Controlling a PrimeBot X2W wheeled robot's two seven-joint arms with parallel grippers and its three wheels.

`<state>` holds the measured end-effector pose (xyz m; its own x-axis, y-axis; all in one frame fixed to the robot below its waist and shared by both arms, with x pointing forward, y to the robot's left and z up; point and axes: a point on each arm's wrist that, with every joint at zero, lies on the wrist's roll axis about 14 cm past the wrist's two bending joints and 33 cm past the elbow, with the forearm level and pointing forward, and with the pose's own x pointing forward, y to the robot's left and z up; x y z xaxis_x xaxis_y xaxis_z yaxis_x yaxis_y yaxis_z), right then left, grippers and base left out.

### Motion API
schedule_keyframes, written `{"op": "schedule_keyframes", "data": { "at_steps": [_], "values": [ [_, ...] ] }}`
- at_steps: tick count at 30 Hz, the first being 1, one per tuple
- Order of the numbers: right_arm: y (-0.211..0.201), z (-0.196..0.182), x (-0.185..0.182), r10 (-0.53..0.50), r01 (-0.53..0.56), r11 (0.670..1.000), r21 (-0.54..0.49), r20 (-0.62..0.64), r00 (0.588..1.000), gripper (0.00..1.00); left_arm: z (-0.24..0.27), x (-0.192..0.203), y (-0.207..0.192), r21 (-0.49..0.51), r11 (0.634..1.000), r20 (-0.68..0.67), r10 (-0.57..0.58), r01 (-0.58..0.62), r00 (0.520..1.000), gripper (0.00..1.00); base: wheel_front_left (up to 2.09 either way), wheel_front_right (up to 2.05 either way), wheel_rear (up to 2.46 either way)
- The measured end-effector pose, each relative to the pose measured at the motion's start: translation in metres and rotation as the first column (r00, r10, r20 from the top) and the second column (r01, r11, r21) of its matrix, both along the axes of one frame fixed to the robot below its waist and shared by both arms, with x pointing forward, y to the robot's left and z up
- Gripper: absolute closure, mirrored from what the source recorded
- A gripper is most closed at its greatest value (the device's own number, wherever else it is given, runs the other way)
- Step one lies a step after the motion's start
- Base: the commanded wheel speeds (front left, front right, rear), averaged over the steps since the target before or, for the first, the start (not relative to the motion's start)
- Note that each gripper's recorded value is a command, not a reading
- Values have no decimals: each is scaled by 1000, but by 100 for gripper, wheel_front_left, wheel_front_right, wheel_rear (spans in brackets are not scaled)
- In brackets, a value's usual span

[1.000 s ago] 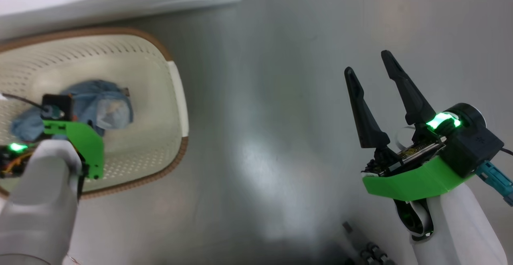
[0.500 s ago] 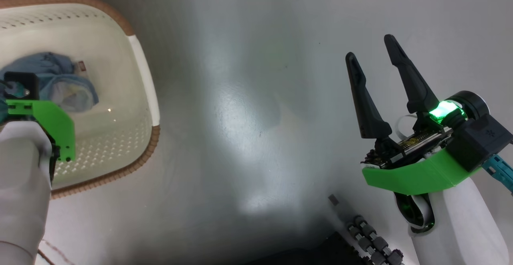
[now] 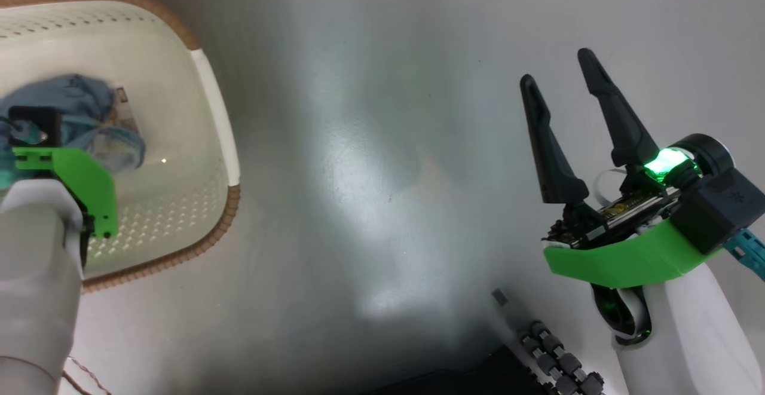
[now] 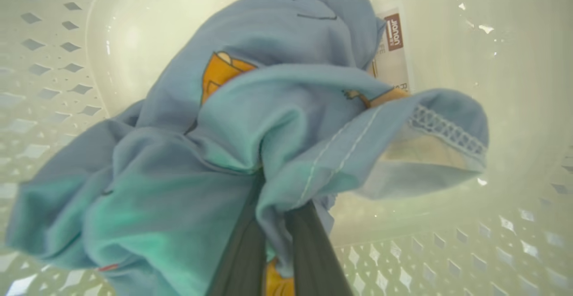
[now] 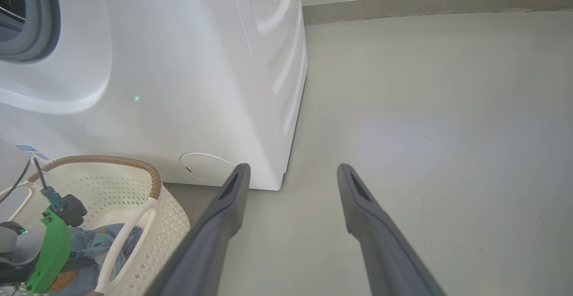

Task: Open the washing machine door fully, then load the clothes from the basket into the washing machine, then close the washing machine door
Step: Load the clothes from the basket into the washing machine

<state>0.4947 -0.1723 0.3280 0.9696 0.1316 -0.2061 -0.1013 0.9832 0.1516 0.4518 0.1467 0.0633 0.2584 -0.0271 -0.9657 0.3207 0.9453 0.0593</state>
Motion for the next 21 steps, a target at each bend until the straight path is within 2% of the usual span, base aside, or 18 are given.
{"op": "schedule_keyframes", "data": {
  "at_steps": [10, 21],
  "values": [
    [6, 20, 8, 25, -25, 1000, 4, 64, 998, 0, 36, 21, -2, -81, 989, 170, 134, -122, 976, 100, 0, 0, 0],
    [12, 54, 2, 51, -51, 999, -2, 119, 992, 0, 94, 24, 9, -189, 942, 354, 330, -278, 875, 100, 0, 0, 0]
  ]
}}
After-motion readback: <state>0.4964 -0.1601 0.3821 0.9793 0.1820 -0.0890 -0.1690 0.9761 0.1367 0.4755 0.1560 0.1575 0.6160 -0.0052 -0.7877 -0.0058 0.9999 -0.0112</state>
